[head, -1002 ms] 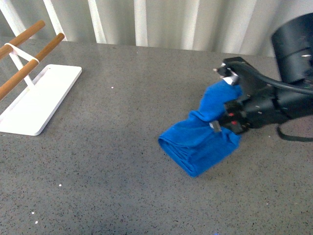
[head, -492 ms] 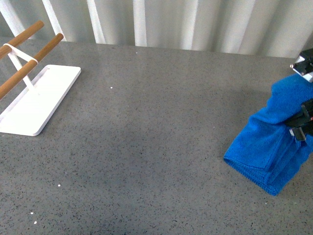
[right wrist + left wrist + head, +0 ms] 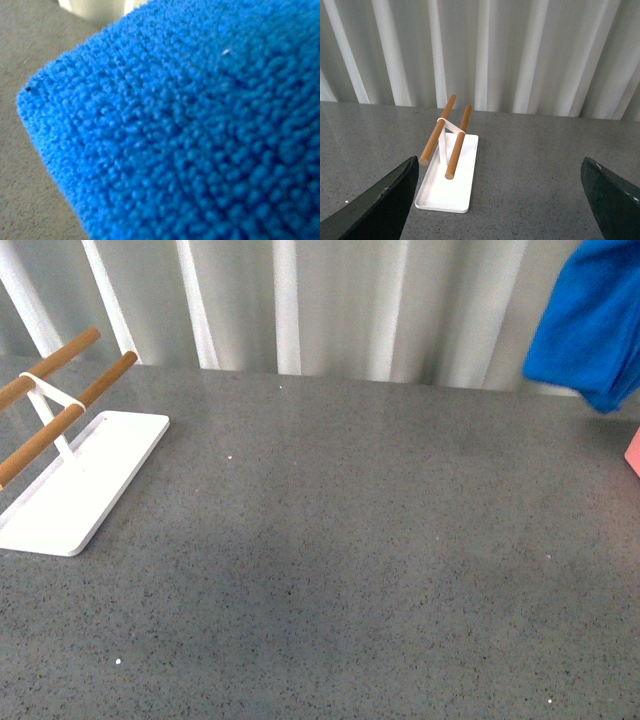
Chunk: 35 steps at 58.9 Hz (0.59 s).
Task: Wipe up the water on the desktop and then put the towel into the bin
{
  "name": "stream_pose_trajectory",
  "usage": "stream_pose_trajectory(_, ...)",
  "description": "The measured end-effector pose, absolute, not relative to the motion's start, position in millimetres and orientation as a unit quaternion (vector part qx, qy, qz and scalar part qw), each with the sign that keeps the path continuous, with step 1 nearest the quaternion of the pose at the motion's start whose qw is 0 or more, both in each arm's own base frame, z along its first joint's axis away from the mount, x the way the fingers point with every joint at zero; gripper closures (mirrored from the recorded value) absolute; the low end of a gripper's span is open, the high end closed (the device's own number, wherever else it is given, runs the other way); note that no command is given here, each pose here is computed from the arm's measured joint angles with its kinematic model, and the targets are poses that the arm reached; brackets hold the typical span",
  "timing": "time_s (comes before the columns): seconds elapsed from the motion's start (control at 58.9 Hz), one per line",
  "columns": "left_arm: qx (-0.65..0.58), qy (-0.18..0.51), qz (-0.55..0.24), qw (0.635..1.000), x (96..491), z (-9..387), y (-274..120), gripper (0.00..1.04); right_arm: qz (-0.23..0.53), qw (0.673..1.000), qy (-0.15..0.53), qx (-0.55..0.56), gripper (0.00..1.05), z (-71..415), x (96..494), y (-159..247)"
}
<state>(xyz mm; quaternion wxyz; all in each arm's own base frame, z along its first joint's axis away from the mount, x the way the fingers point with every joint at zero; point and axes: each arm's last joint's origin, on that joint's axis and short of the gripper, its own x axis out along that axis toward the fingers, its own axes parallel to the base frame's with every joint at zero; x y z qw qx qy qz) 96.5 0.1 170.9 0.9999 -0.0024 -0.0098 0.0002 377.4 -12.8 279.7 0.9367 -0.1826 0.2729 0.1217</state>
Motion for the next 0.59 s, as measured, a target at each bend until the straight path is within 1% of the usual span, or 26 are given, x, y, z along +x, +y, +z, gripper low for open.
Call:
stream_pose_trajectory(0.119, -0.003, -0.010, 0.000, 1.000, 96, 171, 0, 0.07, 0.065, 0.946, 0.279, -0.149, 1.00, 312, 377, -49)
stream_pose_trajectory(0.272, -0.002, -0.010, 0.000, 1.000, 96, 171, 0, 0.07, 0.003, 0.946, 0.305, -0.111, 1.00, 325, 372, -96)
stream_pose_trajectory(0.39, -0.002, -0.010, 0.000, 1.000, 96, 171, 0, 0.07, -0.057, 0.934, 0.346, -0.072, 1.00, 317, 367, -139)
stream_pose_trajectory(0.441, -0.003, -0.010, 0.000, 1.000, 96, 171, 0, 0.07, -0.087, 0.923, 0.371, -0.049, 1.00, 308, 365, -158)
stream_pose_trajectory(0.594, -0.003, -0.010, 0.000, 1.000, 96, 171, 0, 0.07, -0.136, 0.896, 0.423, -0.002, 1.00, 274, 361, -195)
